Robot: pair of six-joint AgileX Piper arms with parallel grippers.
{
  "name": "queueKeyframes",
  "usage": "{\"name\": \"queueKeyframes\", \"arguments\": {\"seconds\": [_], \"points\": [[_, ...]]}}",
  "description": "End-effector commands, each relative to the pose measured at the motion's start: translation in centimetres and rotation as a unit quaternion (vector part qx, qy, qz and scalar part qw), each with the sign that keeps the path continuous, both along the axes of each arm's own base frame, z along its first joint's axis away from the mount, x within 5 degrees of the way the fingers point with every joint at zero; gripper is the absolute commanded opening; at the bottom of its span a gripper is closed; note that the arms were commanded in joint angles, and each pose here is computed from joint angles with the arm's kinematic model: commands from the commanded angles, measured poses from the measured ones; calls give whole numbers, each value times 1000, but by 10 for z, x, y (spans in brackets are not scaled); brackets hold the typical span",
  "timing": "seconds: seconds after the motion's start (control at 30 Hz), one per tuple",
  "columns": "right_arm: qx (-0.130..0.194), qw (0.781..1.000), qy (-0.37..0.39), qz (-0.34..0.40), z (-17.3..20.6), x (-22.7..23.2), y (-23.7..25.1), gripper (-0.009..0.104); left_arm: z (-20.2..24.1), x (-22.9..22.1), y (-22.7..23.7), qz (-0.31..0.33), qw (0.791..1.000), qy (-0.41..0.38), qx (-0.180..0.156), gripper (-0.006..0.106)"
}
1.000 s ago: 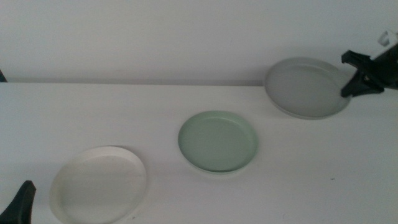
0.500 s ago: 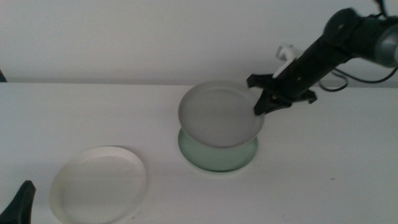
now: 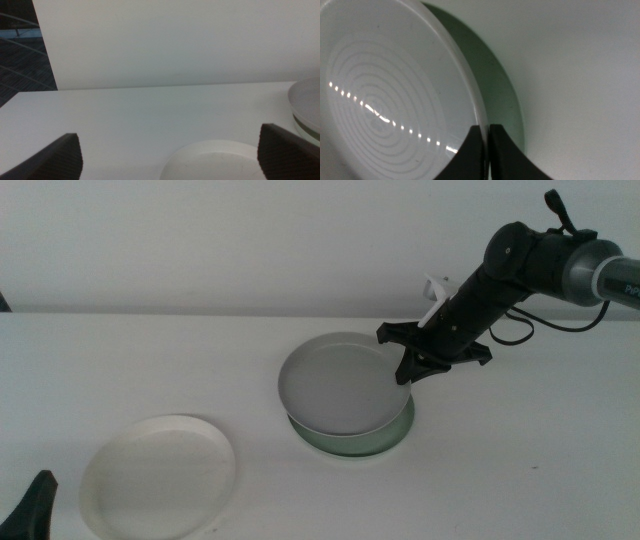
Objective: Stack the three bowls on top of each other.
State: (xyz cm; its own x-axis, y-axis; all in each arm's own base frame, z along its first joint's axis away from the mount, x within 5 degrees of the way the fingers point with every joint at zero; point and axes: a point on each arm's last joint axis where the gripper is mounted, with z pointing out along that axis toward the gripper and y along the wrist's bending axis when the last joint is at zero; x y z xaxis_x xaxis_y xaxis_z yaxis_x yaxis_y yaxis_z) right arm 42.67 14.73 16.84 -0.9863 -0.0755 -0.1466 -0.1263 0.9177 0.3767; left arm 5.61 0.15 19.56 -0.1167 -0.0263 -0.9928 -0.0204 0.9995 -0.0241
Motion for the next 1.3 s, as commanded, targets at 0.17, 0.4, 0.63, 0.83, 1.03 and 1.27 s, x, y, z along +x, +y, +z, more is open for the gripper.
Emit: {"name": "queueKeyframes", "arguments": {"seconds": [0.17,0.4,0.63,0.83,1.03,1.27], "points": [[-9,1000,9,3,-4,-1,-2,-2,-10,-1,0,0,1000,-6,-4,94],[-11,1000,14,3,-9,-1,-2,0,-10,-1,0,0,1000,-6,-4,94],[0,1000,-15,24,29,-4,-1,55,-10,-1,0,0,1000,-7,-5,94],[-27,993,-92,68,112,-32,-15,86,-10,-1,0,0,1000,-7,-5,94],[-31,977,-195,81,152,-114,-39,86,-10,-1,0,0,1000,-7,-5,94],[-44,943,-318,85,137,-215,-71,86,-10,-1,0,0,1000,-6,-4,94]]}}
